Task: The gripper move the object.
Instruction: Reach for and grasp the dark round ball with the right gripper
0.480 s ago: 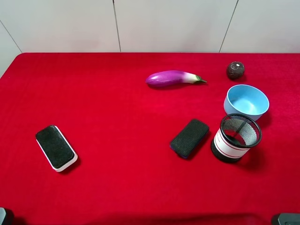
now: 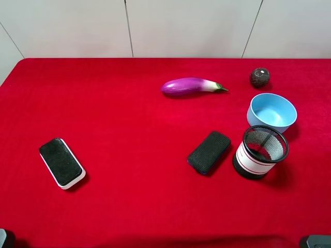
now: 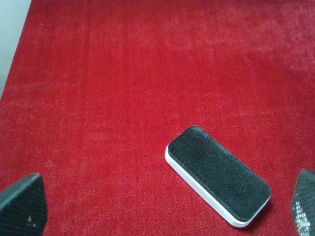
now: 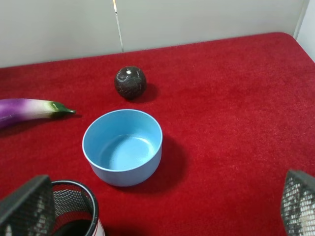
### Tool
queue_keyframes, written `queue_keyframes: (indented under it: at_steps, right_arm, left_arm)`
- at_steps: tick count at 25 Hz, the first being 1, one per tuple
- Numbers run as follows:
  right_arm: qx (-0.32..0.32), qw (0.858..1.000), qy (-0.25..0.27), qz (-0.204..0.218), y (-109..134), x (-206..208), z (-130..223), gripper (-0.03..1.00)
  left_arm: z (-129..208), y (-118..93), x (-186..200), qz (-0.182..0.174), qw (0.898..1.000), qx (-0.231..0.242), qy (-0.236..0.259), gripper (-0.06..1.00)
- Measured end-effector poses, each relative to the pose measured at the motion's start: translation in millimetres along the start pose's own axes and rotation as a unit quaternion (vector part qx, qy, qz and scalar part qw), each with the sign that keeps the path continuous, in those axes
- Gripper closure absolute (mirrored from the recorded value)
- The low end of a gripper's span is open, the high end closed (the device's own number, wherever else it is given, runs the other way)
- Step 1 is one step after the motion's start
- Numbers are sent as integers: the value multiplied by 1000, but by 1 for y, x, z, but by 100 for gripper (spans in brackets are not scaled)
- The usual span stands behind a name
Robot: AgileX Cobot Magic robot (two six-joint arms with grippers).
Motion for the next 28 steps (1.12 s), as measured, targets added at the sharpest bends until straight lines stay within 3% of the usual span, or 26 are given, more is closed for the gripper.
queue_keyframes:
  at_steps: [4, 8, 19, 28]
  right_arm:
    - [0, 1000, -10, 0, 0, 1, -5, 28]
    - [0, 1000, -21, 0, 0, 0, -36, 28]
    - [36, 997, 74, -5, 1, -71, -129, 28]
    - [57, 985, 157, -32, 9, -155, -173, 28]
  left_arm:
    - [0, 0, 0, 0, 1000, 0, 0, -5]
    - [0, 0, 0, 0, 1000, 0, 0, -5]
    - [0, 0, 0, 0, 1000, 0, 0, -5]
    - [0, 0, 0, 0, 1000, 0, 0, -5]
Point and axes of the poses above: a point on each arm's last joint axis where the gripper is mounted, x pointing back along that axis away from the gripper, y along the wrist's bending axis when the last joint is at zero, z = x × y, the point moved 8 cm from there along -x, pointing out along that axis toward the gripper, and after that the axes turned 1 degree about x, right-handed, at the moved point
